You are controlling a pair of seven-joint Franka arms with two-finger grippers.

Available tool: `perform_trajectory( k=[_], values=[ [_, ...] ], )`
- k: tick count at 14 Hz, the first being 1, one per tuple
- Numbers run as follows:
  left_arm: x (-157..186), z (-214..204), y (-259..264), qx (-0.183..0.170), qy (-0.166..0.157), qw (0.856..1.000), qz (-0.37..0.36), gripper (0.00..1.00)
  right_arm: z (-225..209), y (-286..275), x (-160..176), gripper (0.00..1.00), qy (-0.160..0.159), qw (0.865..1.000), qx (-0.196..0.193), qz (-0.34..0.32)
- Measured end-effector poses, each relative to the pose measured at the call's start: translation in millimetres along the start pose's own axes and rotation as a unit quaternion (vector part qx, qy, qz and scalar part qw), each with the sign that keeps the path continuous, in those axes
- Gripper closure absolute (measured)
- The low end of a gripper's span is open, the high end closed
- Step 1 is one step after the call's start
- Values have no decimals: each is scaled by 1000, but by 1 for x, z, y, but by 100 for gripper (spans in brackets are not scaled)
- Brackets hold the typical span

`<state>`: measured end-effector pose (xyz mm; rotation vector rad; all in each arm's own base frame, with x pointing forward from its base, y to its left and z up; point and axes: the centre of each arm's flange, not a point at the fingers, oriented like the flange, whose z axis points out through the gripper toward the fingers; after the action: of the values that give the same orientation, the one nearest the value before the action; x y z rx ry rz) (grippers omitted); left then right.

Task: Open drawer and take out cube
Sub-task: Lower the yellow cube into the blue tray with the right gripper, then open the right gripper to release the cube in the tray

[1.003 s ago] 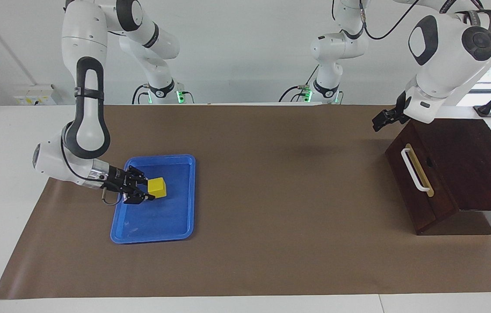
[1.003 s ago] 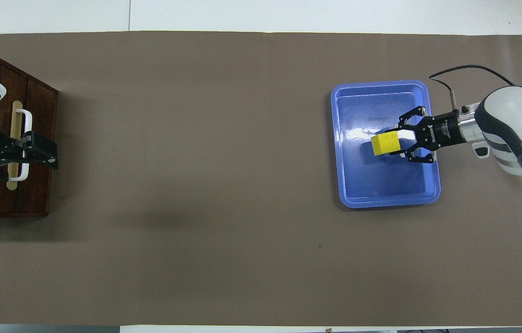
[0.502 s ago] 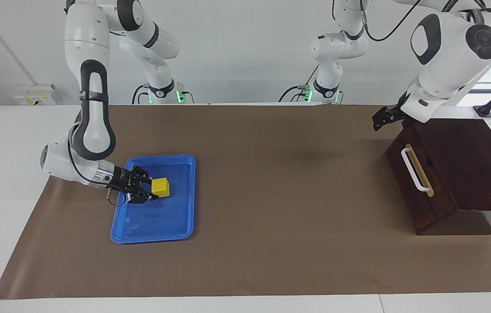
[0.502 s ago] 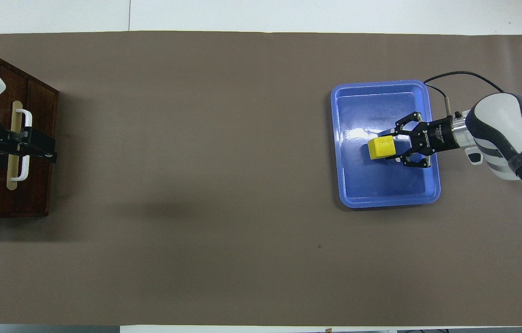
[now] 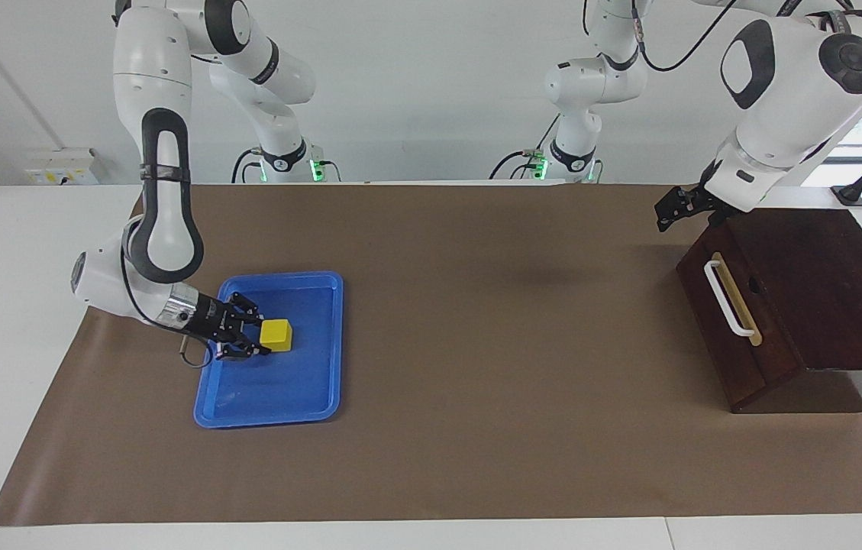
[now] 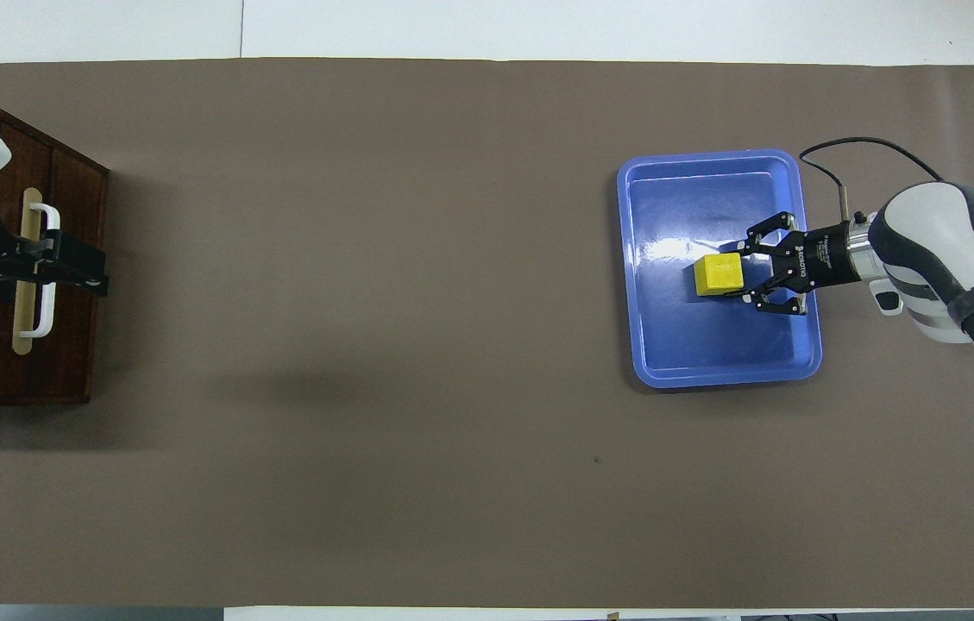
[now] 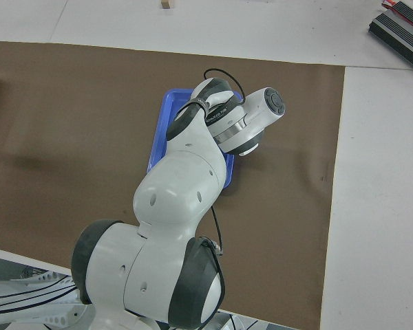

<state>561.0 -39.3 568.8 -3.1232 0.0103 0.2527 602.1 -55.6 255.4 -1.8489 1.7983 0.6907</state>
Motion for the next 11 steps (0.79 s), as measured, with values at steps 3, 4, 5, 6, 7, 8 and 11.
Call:
perform_trajectory(
  k=[3, 4, 5, 6, 7, 8, 11],
  values=[
    [0, 0, 0, 0, 1, 1000, 0, 0, -2, 1, 2, 34, 0, 1000, 1, 4],
    [0, 0, 0, 0, 1, 1000, 0, 0, -4, 2, 4, 25, 0, 1000, 3, 6],
    [0, 0, 0, 0, 1, 1000, 0, 0, -7, 2, 5, 12, 0, 1000, 5, 7],
    [0, 0, 1, 0, 1, 1000, 1, 0, -10, 1, 5, 2, -1, 1000, 6, 7],
    [0, -1, 5, 0, 1, 1000, 4, 0, -15, 0, 2, 0, -5, 1000, 6, 8],
    [-1, -2, 10, 1, 3, 1000, 9, 0, -23, -2, -3, 0, -10, 1000, 5, 14],
    [-5, -10, 17, 2, 11, 1000, 15, 0, -62, -13, -35, 0, -17, 1000, 8, 11]
  ],
)
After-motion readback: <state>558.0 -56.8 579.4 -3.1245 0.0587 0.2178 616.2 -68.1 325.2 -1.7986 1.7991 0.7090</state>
